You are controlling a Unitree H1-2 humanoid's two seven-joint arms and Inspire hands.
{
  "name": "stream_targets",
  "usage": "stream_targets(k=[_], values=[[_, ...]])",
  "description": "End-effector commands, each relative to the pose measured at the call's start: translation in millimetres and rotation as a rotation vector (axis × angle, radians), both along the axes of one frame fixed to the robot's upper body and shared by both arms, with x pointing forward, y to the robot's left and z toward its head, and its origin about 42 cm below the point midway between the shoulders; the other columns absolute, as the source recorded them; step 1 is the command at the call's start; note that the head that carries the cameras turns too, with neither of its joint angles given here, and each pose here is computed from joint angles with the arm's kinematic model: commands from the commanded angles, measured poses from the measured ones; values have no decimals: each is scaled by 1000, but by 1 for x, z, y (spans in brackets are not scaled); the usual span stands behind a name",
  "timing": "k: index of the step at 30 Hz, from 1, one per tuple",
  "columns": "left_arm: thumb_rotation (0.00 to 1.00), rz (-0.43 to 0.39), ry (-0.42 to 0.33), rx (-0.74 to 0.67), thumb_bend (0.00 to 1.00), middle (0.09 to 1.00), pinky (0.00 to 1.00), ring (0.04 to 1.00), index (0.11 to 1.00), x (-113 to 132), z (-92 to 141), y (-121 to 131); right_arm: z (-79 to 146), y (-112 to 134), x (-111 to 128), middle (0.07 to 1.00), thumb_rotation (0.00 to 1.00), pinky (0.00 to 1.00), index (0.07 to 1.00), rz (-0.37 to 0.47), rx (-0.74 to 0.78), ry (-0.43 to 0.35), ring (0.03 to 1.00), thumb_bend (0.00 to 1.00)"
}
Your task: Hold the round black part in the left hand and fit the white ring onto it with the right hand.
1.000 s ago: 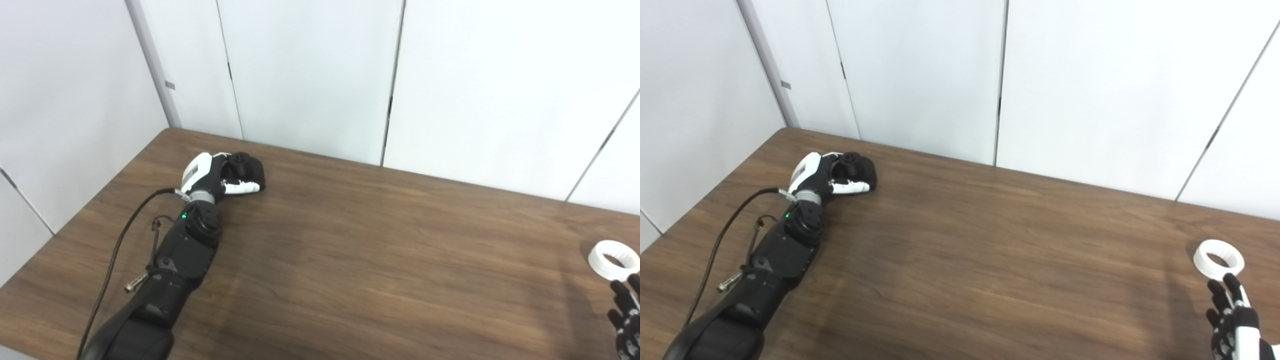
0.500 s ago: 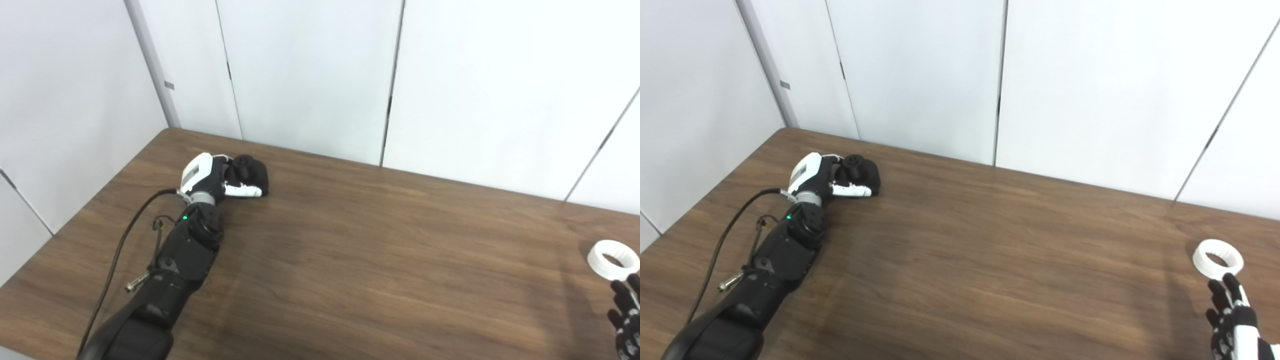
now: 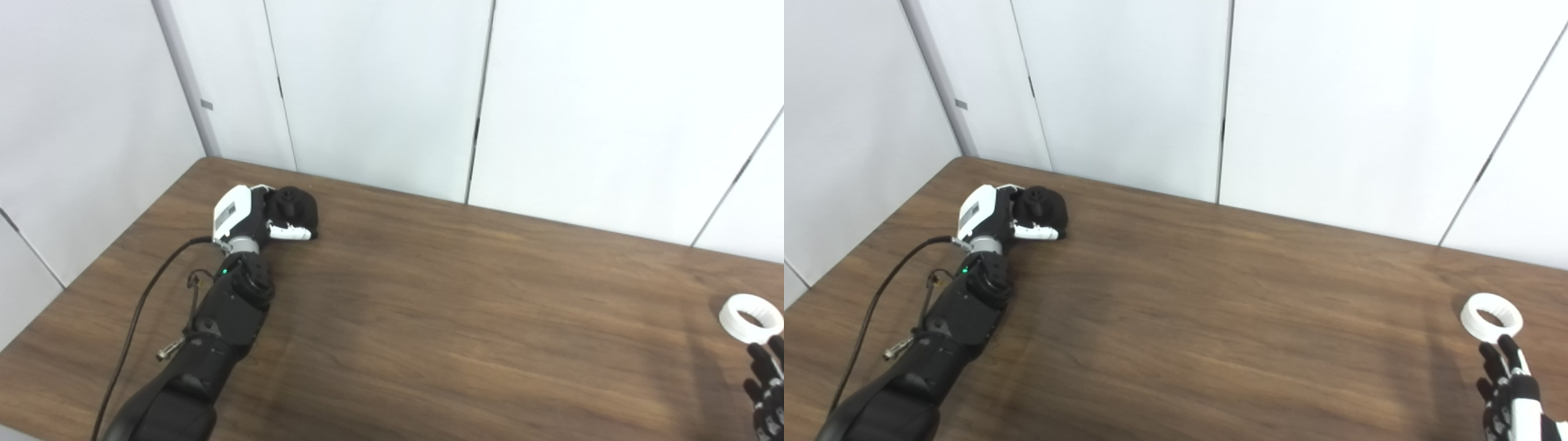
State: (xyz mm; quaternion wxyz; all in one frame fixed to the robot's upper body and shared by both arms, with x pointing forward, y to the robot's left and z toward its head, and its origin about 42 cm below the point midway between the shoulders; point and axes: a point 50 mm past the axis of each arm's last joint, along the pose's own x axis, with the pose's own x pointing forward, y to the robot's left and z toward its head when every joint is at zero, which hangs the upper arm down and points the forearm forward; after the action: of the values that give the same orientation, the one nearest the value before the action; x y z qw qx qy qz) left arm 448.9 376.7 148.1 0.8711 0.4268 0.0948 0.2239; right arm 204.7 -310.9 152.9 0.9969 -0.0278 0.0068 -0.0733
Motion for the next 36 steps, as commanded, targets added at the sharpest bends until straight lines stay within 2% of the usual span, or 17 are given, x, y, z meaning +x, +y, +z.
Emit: stream_targets(k=[1,10,16,20,22,25,29,36], values=[[51,-9,-110,26,524,767,1000,917,478,15,30,1,-7,1,-31,951,1000,1000,987,-13,-1,34,997,670],[53,-13,-122,-6,525,769,1000,918,479,10,31,-3,-7,1,-32,943,1000,1000,981,-17,-22,41,994,684],[53,-62,-146,2,525,783,1000,940,479,2,46,-13,-6,5,-32,954,1000,1000,991,-6,-6,35,1000,666],[53,-146,-162,29,525,786,1000,950,480,-9,64,-29,-5,8,-32,954,1000,1000,991,3,-1,38,1000,658],[54,-193,-167,38,525,785,1000,947,480,-15,74,-37,-5,9,-31,991,1000,1000,999,24,13,40,1000,734],[54,-259,-175,35,525,790,1000,958,480,-24,87,-50,-4,12,-31,1000,1000,1000,1000,30,13,47,1000,749],[52,-362,-178,3,524,790,1000,965,481,-41,105,-77,1,20,-30,1000,1000,1000,1000,16,21,48,1000,680],[56,-570,-143,46,524,799,988,940,481,-70,117,-116,9,31,-29,1000,1000,1000,1000,2,53,57,1000,596]])
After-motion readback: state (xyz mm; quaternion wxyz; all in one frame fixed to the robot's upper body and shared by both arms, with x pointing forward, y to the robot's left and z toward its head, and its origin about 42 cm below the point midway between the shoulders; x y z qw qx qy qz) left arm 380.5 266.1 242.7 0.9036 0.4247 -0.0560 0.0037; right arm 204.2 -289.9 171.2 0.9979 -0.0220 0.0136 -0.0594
